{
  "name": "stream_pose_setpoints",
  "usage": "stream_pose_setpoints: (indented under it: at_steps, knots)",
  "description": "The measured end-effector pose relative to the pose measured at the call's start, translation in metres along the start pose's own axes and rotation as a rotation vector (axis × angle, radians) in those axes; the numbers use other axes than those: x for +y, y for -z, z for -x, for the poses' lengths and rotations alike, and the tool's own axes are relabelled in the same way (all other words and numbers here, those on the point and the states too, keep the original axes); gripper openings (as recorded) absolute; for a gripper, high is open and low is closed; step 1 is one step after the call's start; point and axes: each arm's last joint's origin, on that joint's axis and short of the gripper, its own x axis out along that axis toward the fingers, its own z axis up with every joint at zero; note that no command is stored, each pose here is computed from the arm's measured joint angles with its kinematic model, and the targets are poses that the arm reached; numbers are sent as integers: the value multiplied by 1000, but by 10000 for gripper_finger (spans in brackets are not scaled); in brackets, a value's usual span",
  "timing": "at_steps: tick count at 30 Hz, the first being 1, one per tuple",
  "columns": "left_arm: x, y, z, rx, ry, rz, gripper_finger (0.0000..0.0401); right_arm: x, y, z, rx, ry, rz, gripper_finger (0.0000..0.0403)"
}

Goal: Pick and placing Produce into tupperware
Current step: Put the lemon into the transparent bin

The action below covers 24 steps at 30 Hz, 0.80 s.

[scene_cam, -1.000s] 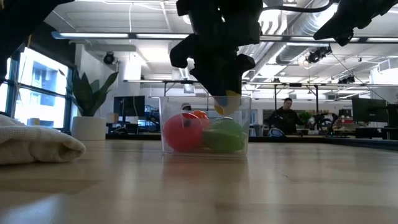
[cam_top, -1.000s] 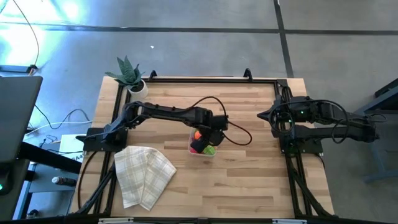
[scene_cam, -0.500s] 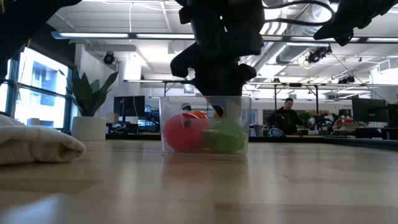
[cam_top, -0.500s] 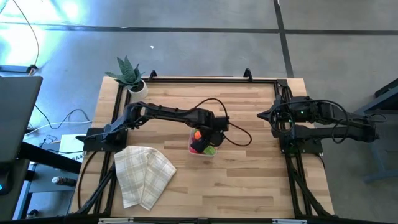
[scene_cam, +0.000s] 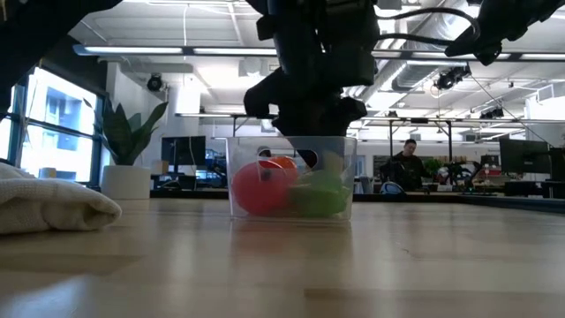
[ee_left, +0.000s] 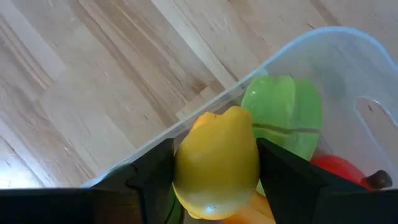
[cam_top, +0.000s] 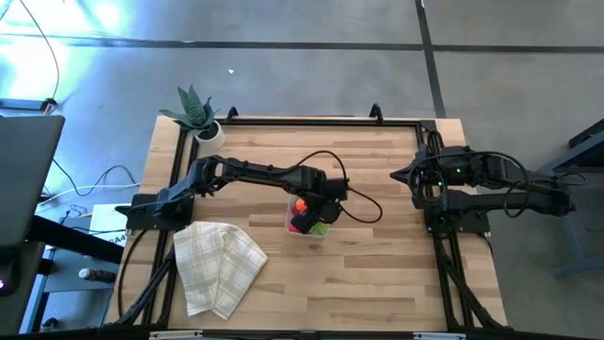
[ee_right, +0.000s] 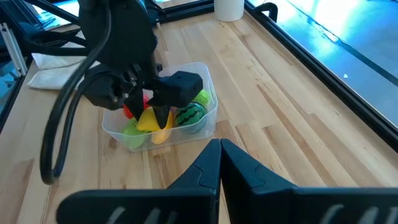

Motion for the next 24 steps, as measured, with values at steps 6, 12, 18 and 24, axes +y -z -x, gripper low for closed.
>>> stream_pose_setpoints:
  at_steps: [6,12,18,24]
  knots:
    - [0,0,0,-3,-4,0,206,0,0,0,0,-1,0,0]
    - [1,0,0,-1,-4,1,222,0,0,0,0,0,0,0]
    - [1,0,0,0,-7,1,237,0,0,0,0,0,0,0]
    - [1,0,0,8,-12,1,248,0,0,0,0,0,0,0]
